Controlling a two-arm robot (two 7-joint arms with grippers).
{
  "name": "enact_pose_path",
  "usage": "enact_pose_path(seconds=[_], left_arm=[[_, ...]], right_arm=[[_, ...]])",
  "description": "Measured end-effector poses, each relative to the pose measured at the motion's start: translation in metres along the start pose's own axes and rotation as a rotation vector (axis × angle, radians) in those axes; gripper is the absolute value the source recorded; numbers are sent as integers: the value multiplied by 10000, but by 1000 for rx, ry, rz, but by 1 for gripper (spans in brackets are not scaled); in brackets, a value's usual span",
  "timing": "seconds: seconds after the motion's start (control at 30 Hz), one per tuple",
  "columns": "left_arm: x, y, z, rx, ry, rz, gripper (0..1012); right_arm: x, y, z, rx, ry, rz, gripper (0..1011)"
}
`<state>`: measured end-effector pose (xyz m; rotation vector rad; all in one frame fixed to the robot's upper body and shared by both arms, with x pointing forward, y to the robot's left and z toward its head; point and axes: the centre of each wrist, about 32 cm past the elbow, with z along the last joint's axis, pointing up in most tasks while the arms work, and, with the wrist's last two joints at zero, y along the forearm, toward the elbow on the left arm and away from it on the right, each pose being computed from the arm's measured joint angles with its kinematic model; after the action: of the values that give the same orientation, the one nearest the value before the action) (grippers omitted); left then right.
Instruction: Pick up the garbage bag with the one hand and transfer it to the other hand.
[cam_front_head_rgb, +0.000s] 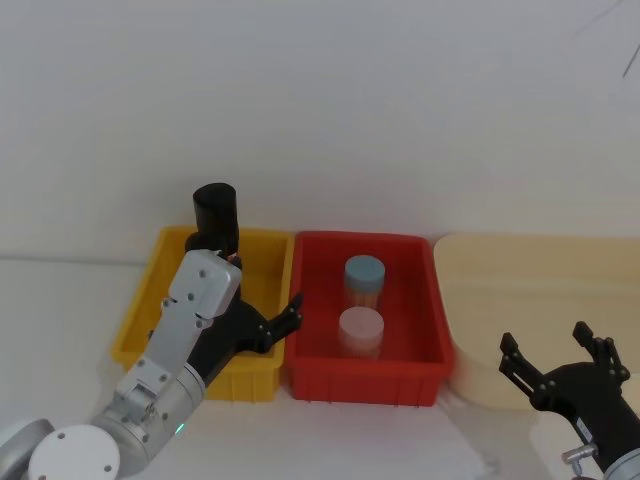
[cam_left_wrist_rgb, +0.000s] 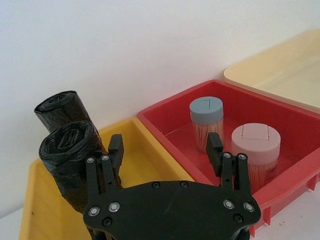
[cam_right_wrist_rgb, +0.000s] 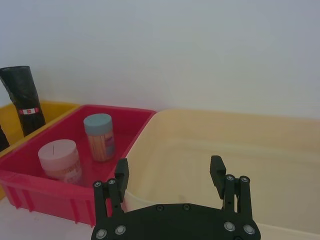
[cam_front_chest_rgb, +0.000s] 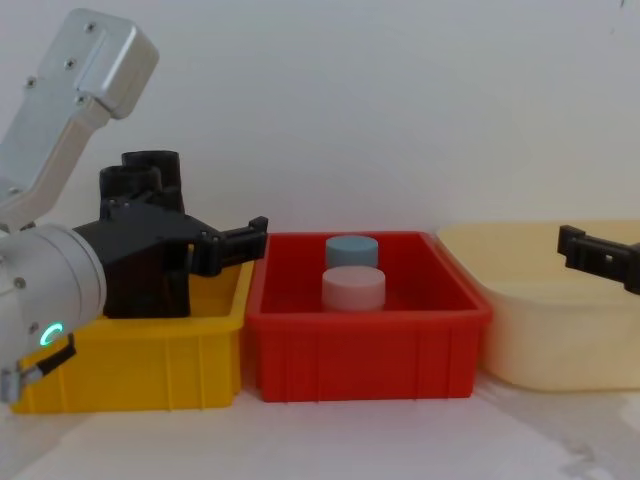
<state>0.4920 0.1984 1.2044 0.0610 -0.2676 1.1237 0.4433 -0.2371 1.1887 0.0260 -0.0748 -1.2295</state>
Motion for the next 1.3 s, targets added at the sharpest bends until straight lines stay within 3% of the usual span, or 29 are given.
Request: enact_pose_path(seconds=[1.3], left_arm=[[0, 0, 0, 0, 0, 0, 1000]], right_arm=[[12, -14, 1, -1, 0, 5, 1004]])
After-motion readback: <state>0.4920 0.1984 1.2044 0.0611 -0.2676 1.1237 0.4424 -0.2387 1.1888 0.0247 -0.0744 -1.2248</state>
